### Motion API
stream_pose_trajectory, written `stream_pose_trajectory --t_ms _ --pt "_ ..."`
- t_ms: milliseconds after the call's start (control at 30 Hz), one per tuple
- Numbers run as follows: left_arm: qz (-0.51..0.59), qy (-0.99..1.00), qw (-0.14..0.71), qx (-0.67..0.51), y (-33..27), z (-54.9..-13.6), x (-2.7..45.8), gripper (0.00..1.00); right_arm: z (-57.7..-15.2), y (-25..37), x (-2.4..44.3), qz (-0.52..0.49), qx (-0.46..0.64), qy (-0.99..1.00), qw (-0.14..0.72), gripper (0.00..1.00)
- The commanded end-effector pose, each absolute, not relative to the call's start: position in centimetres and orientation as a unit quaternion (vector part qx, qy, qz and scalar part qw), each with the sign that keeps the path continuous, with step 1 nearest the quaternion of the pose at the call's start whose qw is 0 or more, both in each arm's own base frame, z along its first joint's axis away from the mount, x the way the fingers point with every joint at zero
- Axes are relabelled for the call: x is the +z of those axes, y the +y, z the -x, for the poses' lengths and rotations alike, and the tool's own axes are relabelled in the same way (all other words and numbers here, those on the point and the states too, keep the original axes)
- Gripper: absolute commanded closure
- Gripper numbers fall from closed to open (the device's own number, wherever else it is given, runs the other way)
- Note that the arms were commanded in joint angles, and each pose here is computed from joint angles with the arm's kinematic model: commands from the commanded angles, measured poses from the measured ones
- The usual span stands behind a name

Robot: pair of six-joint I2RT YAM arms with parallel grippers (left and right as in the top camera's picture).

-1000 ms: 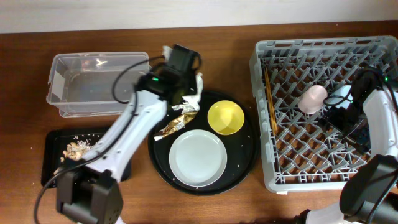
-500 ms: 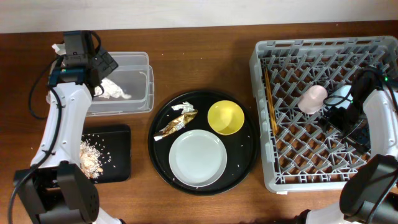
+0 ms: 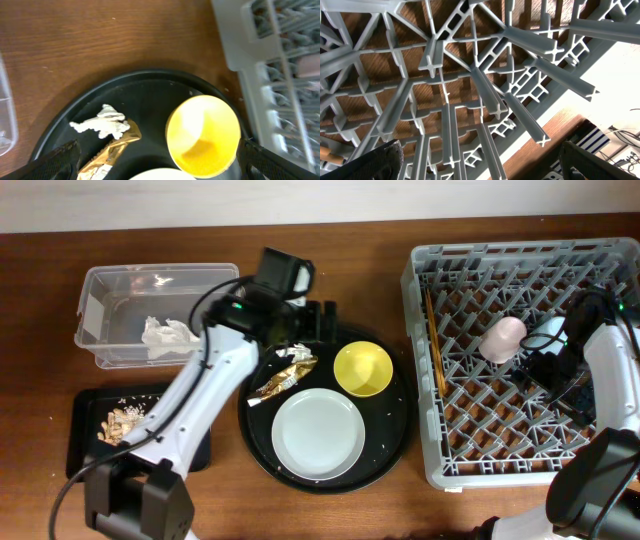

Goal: Sort waste into correct bins and load items into the dishwasher rack
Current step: 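Grasp the white tissue with the left gripper and drop it in the clear bin, then reach the left gripper back to the round tray and grasp the gold wrapper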

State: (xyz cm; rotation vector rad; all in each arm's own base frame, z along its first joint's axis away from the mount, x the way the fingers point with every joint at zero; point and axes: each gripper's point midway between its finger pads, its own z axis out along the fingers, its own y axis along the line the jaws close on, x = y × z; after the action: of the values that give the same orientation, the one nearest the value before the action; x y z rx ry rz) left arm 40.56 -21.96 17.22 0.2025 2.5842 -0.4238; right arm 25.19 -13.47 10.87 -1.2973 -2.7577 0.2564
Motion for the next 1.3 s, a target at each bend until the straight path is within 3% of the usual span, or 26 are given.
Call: stream_pose_trajectory --t_ms 0,100,233,367,533,567,600,700,833,1000,1100,1267 --pt "-0.002 0.966 0.242 -0.086 -21.2 -41.6 13.3 0.02 -25.1 -13.7 10.8 0.429 0.086 -0.898 0.043 0.02" --pt "0.036 0.979 0.188 -0.067 -21.2 -41.5 8.0 0.04 -25.1 -13.7 10.8 0.429 0.086 -0.898 0.043 0.02" --pt "0.073 0.982 0.168 -0.046 -20.8 -41.8 4.6 0.11 -25.1 -13.7 10.8 0.429 0.086 -0.898 0.043 0.02" --pt "0.11 0.978 0.172 -0.034 -20.4 -42.4 3.2 0.25 -25.1 -13.7 10.8 0.429 0.086 -0.898 0.043 0.02" --pt "0.138 0.978 0.158 -0.013 -19.8 -42.2 0.9 0.31 -25.1 -13.7 10.8 0.429 0.086 -0.898 0.043 0.02" --pt "0.138 0.977 0.161 -0.008 -19.6 -42.3 0.9 0.36 -25.1 -13.7 10.8 0.429 0.086 -0.898 0.043 0.02" --pt "0.139 0.977 0.164 -0.004 -19.4 -42.4 1.0 0.54 -25.1 -13.7 10.8 0.429 0.086 -0.898 0.043 0.02" --pt "0.138 0.976 0.168 -0.007 -19.6 -42.4 1.5 0.77 -25.1 -13.7 10.8 0.429 0.086 -0.898 0.043 0.02" --pt "0.14 0.969 0.2 -0.031 -19.9 -42.9 5.4 0.99 -25.1 -13.7 10.8 0.429 0.086 -0.898 0.043 0.02" --pt "0.146 0.952 0.26 -0.076 -19.5 -42.4 13.8 0.99 -25.1 -13.7 10.8 0.429 0.086 -0.898 0.043 0.02" --pt "0.178 0.921 0.347 -0.023 -16.1 -43.2 18.6 0.99 -25.1 -13.7 10.8 0.429 0.086 -0.898 0.043 0.02" --pt "0.265 0.877 0.393 0.074 -7.0 -45.3 20.2 0.98 -25.1 -13.7 10.8 0.429 0.086 -0.898 0.043 0.02"
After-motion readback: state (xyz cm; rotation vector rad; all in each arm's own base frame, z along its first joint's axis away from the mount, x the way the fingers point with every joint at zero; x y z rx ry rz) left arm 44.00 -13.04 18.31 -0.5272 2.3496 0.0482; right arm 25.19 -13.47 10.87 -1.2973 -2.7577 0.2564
